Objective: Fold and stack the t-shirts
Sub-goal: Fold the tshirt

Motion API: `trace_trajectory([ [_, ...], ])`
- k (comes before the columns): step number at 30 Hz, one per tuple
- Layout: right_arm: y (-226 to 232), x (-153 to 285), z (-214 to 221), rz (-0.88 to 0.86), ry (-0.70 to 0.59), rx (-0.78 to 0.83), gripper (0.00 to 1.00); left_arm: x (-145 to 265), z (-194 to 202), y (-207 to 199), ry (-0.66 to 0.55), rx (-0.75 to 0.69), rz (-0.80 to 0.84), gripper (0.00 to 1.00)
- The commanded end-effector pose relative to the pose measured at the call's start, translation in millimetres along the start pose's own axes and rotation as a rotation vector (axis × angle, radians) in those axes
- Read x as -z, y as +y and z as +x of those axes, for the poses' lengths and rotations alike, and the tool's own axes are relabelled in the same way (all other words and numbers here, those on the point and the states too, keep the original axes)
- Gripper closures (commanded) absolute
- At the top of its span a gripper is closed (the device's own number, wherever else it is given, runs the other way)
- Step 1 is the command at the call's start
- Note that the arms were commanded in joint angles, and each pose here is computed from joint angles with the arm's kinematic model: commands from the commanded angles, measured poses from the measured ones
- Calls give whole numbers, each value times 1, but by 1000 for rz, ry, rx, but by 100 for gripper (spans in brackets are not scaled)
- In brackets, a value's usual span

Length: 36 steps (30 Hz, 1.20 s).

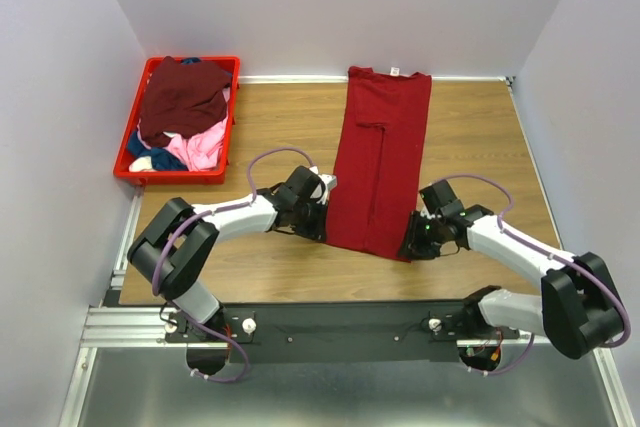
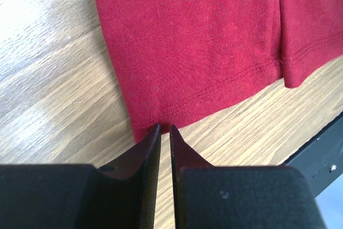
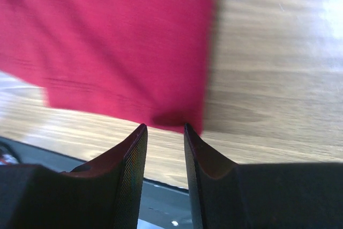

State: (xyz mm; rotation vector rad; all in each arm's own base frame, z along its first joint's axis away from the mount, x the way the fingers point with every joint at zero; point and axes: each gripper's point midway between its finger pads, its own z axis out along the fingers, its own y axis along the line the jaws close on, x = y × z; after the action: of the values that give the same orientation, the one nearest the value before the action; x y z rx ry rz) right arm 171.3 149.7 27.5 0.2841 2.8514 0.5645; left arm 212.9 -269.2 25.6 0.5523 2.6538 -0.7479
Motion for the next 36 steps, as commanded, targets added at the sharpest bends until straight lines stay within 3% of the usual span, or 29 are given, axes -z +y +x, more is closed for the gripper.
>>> trace_trajectory([
  [1, -18, -12, 7, 65, 2, -20, 59, 0, 8, 6, 22, -8, -30, 80],
  [4, -17, -7, 2, 74, -11, -11, 60, 18, -9, -2, -47, -9, -29, 79],
  [10, -10, 23, -20, 107, -106, 4, 59, 70, -58, -15, -246, -17, -89, 65],
  [11, -11, 27, -21, 126, -98, 3, 59, 77, -63, -12, -273, -16, -116, 60],
  [12, -15, 28, -21, 154, -99, 2, 59, 81, -68, -8, -298, -16, -145, 49],
  [14, -17, 28, -22, 184, -95, 3, 58, 82, -69, -4, -306, -15, -171, 41],
  [24, -33, 16, -22, 331, -96, 18, 58, 61, -51, 11, -234, -29, -297, 41],
  [36, -21, -7, -7, 303, -41, 32, 58, 43, -48, 7, -189, -61, -313, 42],
])
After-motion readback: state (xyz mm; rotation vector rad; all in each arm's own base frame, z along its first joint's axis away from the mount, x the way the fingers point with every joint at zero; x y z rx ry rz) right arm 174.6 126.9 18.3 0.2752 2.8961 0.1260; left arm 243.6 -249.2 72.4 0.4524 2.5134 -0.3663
